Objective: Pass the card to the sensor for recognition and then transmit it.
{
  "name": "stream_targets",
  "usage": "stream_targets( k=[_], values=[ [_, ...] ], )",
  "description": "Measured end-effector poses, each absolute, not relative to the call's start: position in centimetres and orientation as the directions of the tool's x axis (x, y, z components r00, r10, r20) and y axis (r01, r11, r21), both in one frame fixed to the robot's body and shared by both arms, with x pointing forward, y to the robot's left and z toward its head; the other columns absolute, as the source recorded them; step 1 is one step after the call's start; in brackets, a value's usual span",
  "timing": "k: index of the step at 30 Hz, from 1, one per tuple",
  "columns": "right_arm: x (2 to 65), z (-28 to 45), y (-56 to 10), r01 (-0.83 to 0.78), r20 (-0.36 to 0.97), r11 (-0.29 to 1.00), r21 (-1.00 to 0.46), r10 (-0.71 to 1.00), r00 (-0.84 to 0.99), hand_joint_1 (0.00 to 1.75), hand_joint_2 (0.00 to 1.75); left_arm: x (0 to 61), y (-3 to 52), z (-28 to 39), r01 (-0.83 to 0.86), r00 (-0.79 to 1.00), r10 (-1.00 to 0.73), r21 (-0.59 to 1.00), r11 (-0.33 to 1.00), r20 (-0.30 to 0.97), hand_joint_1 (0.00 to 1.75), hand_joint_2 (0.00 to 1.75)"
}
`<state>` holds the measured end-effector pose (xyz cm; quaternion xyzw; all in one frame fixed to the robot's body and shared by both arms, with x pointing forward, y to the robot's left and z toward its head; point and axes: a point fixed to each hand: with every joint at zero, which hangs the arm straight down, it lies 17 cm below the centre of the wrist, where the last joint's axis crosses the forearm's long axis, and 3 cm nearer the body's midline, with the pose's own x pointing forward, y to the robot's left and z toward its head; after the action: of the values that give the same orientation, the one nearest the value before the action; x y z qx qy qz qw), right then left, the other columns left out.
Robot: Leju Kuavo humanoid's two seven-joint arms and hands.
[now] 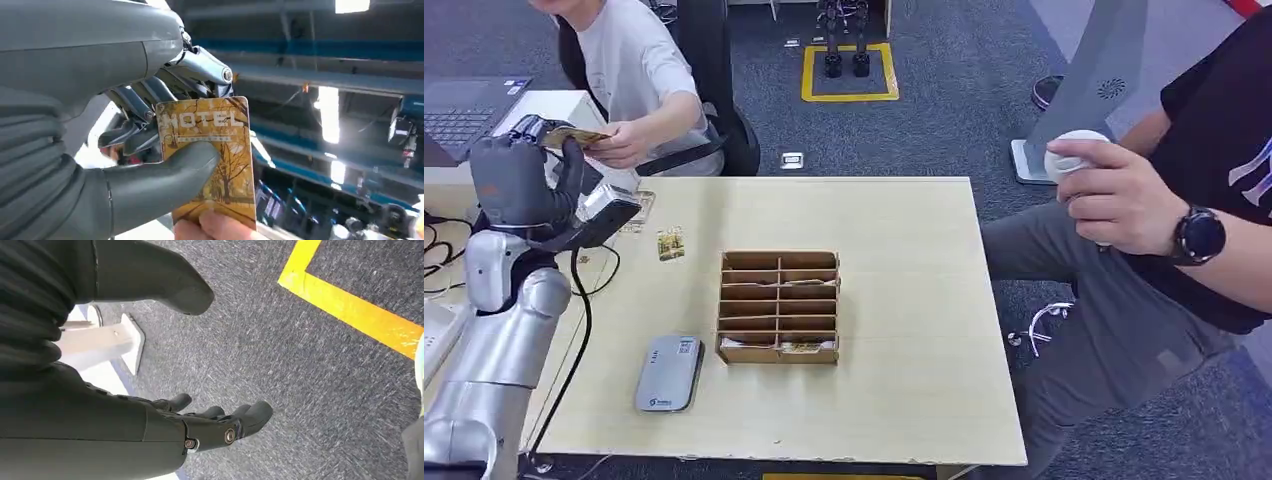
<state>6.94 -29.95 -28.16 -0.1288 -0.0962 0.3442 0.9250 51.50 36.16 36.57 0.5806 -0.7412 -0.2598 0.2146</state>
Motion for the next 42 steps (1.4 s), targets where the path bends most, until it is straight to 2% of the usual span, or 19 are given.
stream_targets(
  k=[4, 5, 9, 17, 32, 38, 42],
  values=[
    [6.8, -28.2, -30.0, -0.616, 0.091, 0.726, -0.304, 0.666, 0.74, 0.0, 1.75, 52.5, 35.7, 35.8, -0.734, -0.223, -0.974, 0.664, 0.143, -0.037, 1.75, 1.75],
    [6.9, -28.2, -29.9, -0.616, 0.095, 0.726, -0.304, 0.667, 0.739, 0.0, 1.75, 52.8, 35.4, 35.4, -0.725, -0.227, -0.973, 0.675, 0.14, -0.042, 0.0, 1.75],
    [7.0, -28.1, -29.8, -0.615, 0.104, 0.727, -0.305, 0.667, 0.738, 0.0, 1.75, 53.7, 34.7, 34.8, -0.695, -0.243, -0.969, 0.705, 0.14, -0.047, 0.0, 1.75],
    [6.8, -28.2, -30.0, -0.605, 0.1, 0.734, -0.31, 0.658, 0.747, 0.0, 1.75, 55.5, 34.3, 32.0, -0.523, -0.307, -0.947, 0.813, 0.254, 0.099, 0.0, 1.75],
    [5.9, -28.3, -30.5, -0.601, 0.084, 0.738, -0.307, 0.65, 0.755, 0.0, 1.75, 54.3, 36.6, 30.9, -0.498, -0.294, -0.951, 0.835, 0.235, 0.092, 0.0, 1.75],
    [5.5, -28.3, -30.6, -0.58, 0.088, 0.755, -0.304, 0.629, 0.772, 0.0, 1.75, 49.9, 32.8, 26.4, -0.316, -0.503, -0.838, 0.858, 0.406, 0.211, 0.0, 1.75],
    [5.5, -28.3, -30.6, -0.565, 0.096, 0.767, -0.305, 0.615, 0.783, 0.0, 1.75, 44.9, 29.0, 23.2, -0.218, -0.604, -0.764, 0.875, 0.433, 0.227, 0.0, 1.75]
  ],
)
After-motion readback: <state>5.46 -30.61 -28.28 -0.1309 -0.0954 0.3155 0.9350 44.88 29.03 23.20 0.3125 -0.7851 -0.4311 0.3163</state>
